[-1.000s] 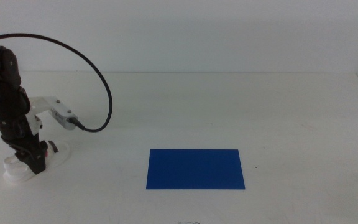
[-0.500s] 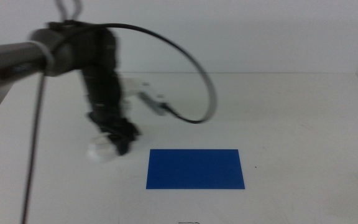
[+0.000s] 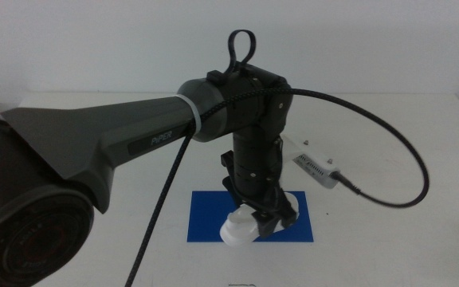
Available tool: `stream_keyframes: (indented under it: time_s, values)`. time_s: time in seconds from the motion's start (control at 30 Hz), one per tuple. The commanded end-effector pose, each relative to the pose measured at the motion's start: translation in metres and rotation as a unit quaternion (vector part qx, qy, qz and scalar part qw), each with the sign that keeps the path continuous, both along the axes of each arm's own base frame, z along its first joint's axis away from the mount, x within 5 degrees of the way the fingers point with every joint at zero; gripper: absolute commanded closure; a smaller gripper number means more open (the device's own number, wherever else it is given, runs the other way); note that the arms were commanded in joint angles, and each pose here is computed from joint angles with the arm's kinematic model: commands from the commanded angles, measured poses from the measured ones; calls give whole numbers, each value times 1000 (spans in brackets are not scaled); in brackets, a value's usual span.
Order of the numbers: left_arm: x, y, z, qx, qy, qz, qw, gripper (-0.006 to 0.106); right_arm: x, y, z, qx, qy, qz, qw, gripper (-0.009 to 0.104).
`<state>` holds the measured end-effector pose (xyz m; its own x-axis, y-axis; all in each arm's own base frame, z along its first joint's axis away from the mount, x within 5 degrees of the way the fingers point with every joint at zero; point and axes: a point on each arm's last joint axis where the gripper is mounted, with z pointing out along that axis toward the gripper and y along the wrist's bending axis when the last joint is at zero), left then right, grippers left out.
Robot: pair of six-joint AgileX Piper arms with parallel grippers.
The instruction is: Use one arm to grab the shoe from the table and place it on the mat.
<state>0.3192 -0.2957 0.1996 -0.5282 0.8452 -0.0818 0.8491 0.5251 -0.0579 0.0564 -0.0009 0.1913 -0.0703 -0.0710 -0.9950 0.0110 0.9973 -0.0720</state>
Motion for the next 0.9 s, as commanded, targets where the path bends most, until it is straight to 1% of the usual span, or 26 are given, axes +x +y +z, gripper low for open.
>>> stream_keyframes:
  time_s: [0.0, 0.1, 0.13, 0.17, 0.2, 0.23, 0.27, 0.3, 0.37, 0.4, 0.47, 0.5, 0.57, 0.63, 0.67, 0.73, 0.83, 0.87]
  values:
    - [-9, 0, 38, -16, -6, 45, 999, 99, -2, 0, 14, -8, -57, 1, 998, 1]
    - [-4, -5, 40, -46, -19, 157, 986, 99, -2, 0, 14, -8, -57, 1, 998, 1]
    - [-2, -6, 41, -54, -16, 208, 977, 99, -2, 0, 14, -8, -57, 1, 998, 1]
    - [-2, -6, 41, -59, -9, 265, 962, 99, -2, 0, 14, -8, -57, 1, 998, 1]
    - [-2, -7, 41, -63, 3, 328, 942, 99, -2, 0, 14, -8, -57, 1, 998, 1]
    - [-3, -8, 41, -66, 19, 398, 915, 99, -2, 0, 14, -8, -57, 1, 998, 1]
    - [-4, -9, 41, -70, 40, 472, 878, 99, -2, 0, 14, -8, -57, 1, 998, 1]
    - [-5, -10, 41, -73, 60, 529, 843, 99, -2, 0, 14, -8, -57, 1, 998, 1]
    - [-7, -12, 42, -72, 99, 650, 750, 99, -2, 0, 14, -8, -57, 1, 998, 1]
    - [-7, -12, 42, -70, 107, 689, 714, 99, -2, 0, 14, -8, -57, 1, 998, 1]
    - [-7, -12, 42, -65, 121, 766, 629, 99, -2, 0, 14, -8, -57, 1, 998, 1]
    - [-7, -12, 42, -63, 125, 789, 598, 99, -2, 0, 14, -8, -57, 1, 998, 1]
    - [-6, -12, 42, -59, 133, 836, 530, 99, -2, 0, 14, -8, -57, 1, 998, 1]
    - [-6, -12, 42, -56, 139, 866, 477, 99, -2, 0, 14, -8, -57, 1, 998, 1]
    - [-6, -11, 42, -54, 141, 876, 457, 99, -2, 0, 14, -8, -57, 1, 998, 1]
    - [-6, -10, 41, -53, 137, 887, 437, 99, -2, 0, 14, -8, -57, 1, 998, 1]
    - [-3, -8, 41, -60, 121, 895, 424, 99, -2, 0, 14, -8, -57, 1, 998, 1]
    - [0, -9, 41, -75, 119, 904, 404, 99, -2, 0, 14, -8, -57, 1, 998, 1]
